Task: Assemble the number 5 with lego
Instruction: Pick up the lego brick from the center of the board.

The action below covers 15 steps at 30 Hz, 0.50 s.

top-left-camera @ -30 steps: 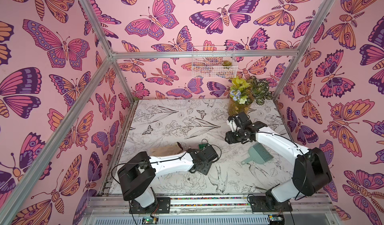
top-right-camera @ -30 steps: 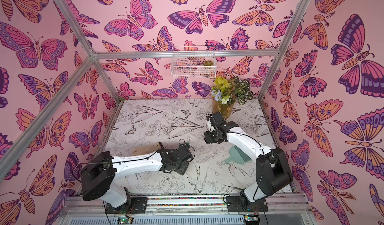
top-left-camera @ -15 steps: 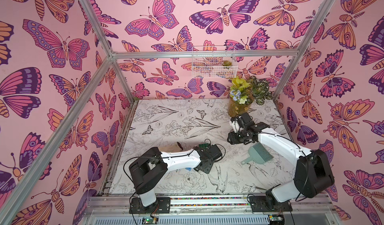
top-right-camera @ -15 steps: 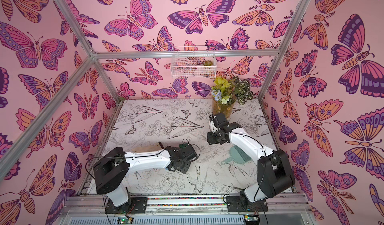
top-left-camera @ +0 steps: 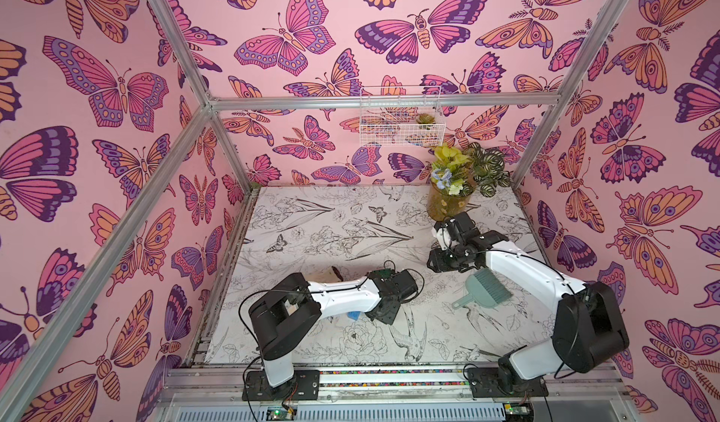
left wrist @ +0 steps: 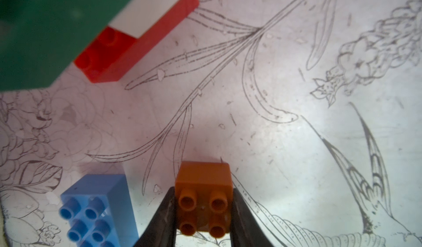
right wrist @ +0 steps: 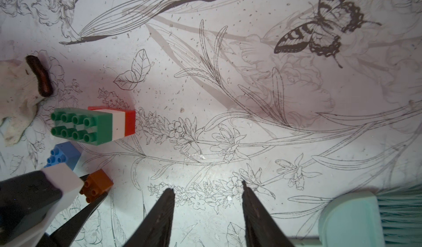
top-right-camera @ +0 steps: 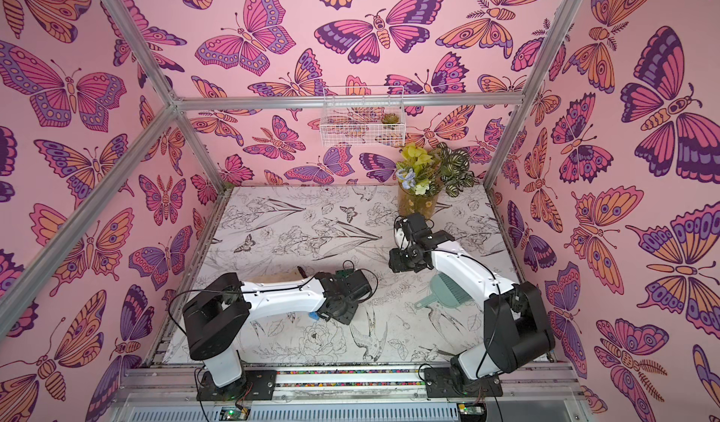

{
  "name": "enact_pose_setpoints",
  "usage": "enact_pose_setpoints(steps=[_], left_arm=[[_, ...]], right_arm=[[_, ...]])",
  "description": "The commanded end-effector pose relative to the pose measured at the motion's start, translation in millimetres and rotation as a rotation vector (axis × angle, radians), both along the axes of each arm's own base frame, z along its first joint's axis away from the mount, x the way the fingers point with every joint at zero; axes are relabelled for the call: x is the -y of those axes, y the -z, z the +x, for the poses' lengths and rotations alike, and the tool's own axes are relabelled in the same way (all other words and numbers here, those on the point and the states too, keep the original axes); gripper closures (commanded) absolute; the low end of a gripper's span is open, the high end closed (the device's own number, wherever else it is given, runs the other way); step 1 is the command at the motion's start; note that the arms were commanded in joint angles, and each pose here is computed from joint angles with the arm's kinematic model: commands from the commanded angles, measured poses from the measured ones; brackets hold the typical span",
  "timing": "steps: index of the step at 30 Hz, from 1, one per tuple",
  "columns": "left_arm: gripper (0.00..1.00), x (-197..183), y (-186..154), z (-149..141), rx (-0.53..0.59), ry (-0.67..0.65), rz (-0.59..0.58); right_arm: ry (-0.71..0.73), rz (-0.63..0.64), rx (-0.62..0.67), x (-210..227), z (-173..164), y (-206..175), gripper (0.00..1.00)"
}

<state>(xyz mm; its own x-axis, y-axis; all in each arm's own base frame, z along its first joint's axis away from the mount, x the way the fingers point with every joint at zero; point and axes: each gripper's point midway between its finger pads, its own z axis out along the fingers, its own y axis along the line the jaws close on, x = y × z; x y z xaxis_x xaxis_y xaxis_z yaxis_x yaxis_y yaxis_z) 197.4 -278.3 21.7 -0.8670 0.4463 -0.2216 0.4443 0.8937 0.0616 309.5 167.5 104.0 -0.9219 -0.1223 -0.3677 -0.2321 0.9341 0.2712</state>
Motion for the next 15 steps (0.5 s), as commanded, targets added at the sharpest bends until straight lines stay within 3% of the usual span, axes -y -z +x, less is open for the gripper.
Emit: enact_pose_setpoints(steps=[1,7,15], left_arm=[[0.74,-8.2,-10.4,-2.5,-0.019,-0.027,0.018],[0.78,-20.0,-52.9,1.7,0.006,-0.079,0.005],[0.81,-41.5,-123.6,20.7,0.048,-0.197,-0.086]], right_arm=[[0.033,0.102,-0.033,-9.6,-6.3,1.5,0.49],[0.081,0.36,-0.098,-42.0,-13.6,8.3,0.48],[0.065,0.587,-0.171,-76.0,-6.4,3.6,0.47]])
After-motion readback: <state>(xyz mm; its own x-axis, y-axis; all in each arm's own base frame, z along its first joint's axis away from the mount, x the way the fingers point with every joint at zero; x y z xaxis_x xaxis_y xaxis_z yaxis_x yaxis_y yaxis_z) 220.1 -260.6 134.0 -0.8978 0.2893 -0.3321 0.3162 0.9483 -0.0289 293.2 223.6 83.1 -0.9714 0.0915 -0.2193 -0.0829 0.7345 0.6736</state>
